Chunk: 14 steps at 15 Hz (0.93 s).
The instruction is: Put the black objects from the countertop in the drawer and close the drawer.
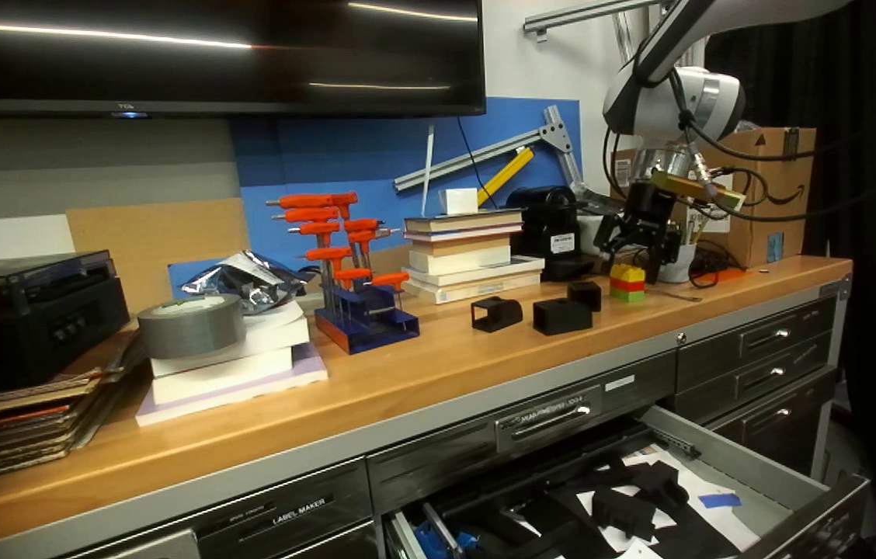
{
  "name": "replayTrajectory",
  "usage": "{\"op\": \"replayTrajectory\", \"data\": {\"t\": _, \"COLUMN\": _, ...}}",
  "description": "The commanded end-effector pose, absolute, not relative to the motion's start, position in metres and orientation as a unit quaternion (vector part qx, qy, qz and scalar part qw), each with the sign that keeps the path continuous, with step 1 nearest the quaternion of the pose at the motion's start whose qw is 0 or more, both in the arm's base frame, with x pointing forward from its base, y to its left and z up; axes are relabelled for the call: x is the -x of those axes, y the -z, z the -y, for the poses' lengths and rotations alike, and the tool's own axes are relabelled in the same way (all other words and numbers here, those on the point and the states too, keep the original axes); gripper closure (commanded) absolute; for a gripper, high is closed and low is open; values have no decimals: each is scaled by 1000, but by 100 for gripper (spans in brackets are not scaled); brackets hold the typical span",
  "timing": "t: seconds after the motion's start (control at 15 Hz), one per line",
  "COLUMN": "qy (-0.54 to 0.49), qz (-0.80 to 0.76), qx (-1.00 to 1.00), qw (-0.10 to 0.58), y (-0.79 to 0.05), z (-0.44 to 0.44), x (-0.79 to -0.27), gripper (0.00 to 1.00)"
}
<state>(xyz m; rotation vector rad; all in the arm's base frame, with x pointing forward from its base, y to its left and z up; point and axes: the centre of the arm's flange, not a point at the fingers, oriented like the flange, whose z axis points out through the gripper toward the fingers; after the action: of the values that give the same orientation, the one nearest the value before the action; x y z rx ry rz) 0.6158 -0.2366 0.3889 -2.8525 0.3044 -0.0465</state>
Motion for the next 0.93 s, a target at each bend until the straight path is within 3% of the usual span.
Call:
{"op": "replayTrajectory", "data": {"t": 0.0, "qy": 26, "qz": -79, "qx": 987, "qw": 137, "y": -409, "z": 236, "x": -651, "gripper": 0}}
{"op": "replayTrajectory", "data": {"t": 0.87, "qy": -27, "qz": -46, "qx": 982, "qw": 179, "y": -398, "z": 209, "x": -697, "gripper": 0}}
